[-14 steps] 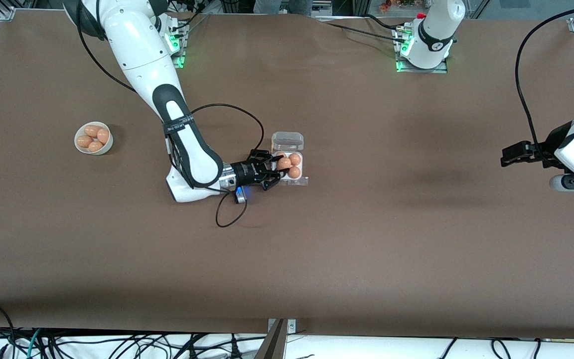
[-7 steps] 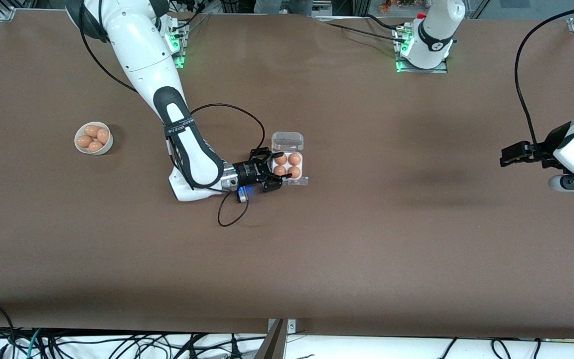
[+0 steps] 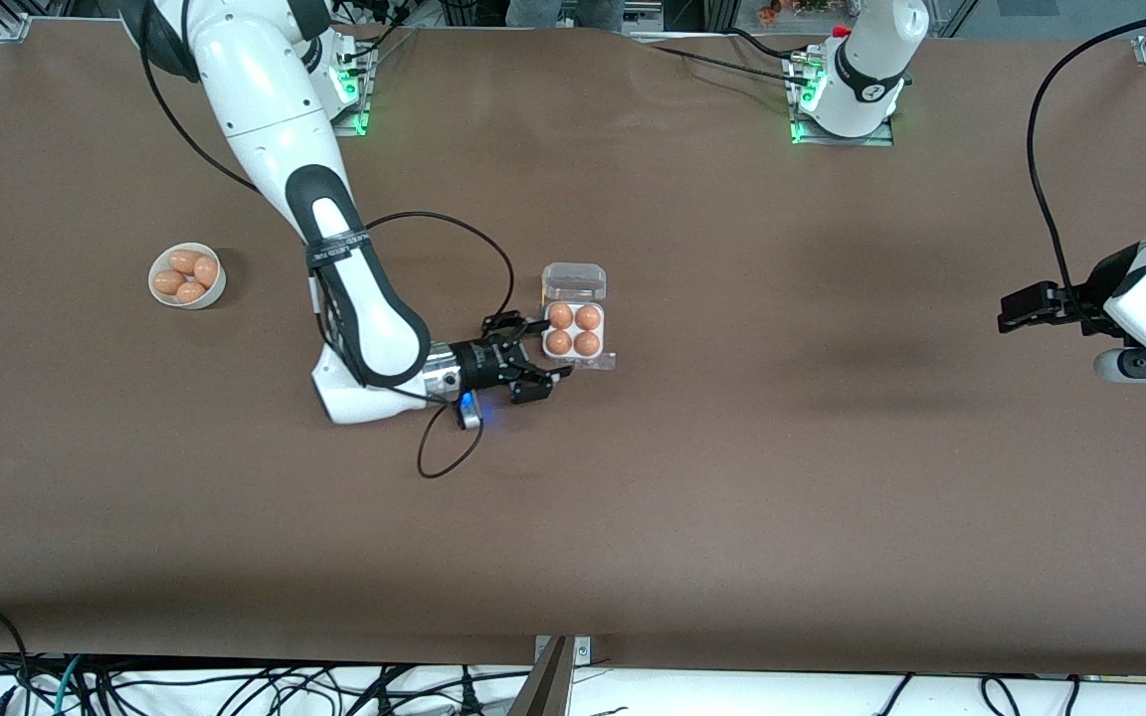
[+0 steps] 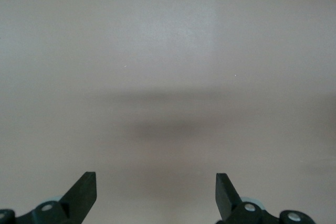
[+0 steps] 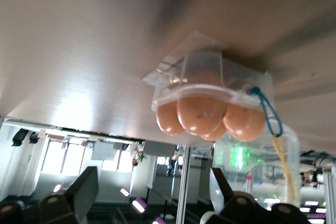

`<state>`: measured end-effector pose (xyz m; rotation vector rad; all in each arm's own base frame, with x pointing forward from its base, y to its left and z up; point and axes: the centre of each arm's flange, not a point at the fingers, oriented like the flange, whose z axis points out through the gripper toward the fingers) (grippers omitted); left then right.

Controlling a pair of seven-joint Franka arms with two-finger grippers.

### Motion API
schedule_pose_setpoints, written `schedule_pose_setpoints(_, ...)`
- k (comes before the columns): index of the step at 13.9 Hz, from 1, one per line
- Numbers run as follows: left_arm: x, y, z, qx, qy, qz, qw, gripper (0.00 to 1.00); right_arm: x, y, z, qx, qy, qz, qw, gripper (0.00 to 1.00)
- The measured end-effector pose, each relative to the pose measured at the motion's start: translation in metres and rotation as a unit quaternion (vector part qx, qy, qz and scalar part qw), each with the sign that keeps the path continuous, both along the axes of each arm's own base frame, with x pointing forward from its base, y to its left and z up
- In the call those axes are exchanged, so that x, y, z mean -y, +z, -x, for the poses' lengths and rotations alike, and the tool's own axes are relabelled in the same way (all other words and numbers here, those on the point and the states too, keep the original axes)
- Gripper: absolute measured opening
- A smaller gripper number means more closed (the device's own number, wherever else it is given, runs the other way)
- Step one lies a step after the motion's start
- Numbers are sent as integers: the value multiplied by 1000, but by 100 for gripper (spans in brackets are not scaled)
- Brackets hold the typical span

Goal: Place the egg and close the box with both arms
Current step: 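Withdraw the right gripper while the left gripper reaches the carton lid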

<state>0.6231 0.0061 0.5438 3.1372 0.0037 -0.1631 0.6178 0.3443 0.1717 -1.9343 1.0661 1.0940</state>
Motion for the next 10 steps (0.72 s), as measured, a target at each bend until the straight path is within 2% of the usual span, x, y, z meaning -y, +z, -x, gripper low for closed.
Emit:
schedule_pose_setpoints(3,23,-2,3,-11,-19,4,1000,100,35,23,-22,55,50,69,995,100)
schedule_pose_setpoints(5,56,-5,11,-39,-43,24,998,100,61,46,-34,101,91,135,981,100)
schedule_pose_setpoints(7,89,-8,22,-76,-37,75,994,100,83,76,-42,145,137,203,959,100)
schedule_pose_setpoints(9,118,-7,30,-104,0,121,987,100,101,105,-43,178,191,271,926,100)
schedule_pose_setpoints(10,138,-7,34,-114,13,127,985,100,110,119,-44,192,215,305,908,100)
